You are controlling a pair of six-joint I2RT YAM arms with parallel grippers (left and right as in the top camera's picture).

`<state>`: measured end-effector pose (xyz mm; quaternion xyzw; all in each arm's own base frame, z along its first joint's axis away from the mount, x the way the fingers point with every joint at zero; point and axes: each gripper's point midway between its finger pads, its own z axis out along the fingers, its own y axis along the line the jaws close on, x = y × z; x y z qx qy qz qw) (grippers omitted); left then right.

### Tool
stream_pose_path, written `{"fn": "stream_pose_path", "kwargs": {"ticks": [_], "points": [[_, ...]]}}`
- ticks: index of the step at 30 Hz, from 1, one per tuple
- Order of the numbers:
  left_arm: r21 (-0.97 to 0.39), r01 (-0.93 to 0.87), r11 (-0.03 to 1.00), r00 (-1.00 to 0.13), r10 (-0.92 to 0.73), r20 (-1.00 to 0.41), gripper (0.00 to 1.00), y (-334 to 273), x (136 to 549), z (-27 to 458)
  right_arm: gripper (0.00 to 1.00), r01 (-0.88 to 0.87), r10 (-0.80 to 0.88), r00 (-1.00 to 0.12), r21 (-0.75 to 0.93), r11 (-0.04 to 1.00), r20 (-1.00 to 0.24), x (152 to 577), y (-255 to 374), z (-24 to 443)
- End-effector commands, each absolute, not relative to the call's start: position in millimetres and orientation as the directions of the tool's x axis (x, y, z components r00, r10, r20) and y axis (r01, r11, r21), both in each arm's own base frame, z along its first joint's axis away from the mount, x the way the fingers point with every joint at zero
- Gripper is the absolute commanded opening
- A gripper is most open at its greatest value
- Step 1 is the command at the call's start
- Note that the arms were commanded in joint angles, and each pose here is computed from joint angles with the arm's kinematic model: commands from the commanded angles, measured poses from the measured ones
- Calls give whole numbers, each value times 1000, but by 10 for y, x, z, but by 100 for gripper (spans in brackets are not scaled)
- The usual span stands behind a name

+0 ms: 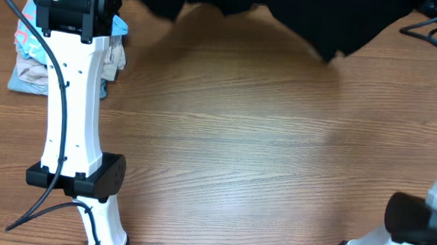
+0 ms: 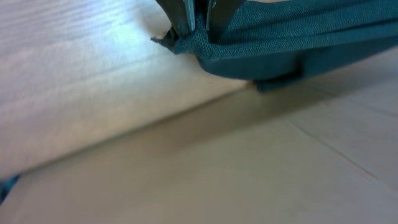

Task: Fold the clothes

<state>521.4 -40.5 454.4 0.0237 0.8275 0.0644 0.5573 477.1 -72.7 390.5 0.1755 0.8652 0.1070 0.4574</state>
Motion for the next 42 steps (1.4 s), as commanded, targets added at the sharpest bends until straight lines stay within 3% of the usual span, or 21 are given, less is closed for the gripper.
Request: {"fn": "stream_pose_path", "kwargs": {"ticks": [1, 7, 14, 20, 29, 42], "points": [[141, -8, 990, -502, 118, -857, 4, -315, 5256, 4124, 4, 276, 422, -599, 319, 907, -681, 4827, -843, 3433], [96, -19, 995, -744, 49, -666, 4, -308, 4958, 3381, 4, 344, 455, -734, 301, 889, -504, 4474, -750, 2974], [93, -52, 994, -880, -2, -475, 4, -248, 4451, 3066, 4, 396, 477, -831, 298, 869, -286, 3972, -562, 2729], [-40, 27, 999, -919, 9, -394, 4, -526, 4369, 2860, 4, 427, 485, -854, 278, 860, -188, 3670, -489, 2697], [-10, -7, 1000, -993, -8, -115, 4, -469, 3927, 2183, 4, 469, 514, -849, 275, 839, -119, 2979, -176, 2383], [45, -67, 997, -993, -71, 98, 4, -392, 3106, 1850, 4, 633, 631, -773, 155, 758, 74, 1944, -22, 1607]]}}
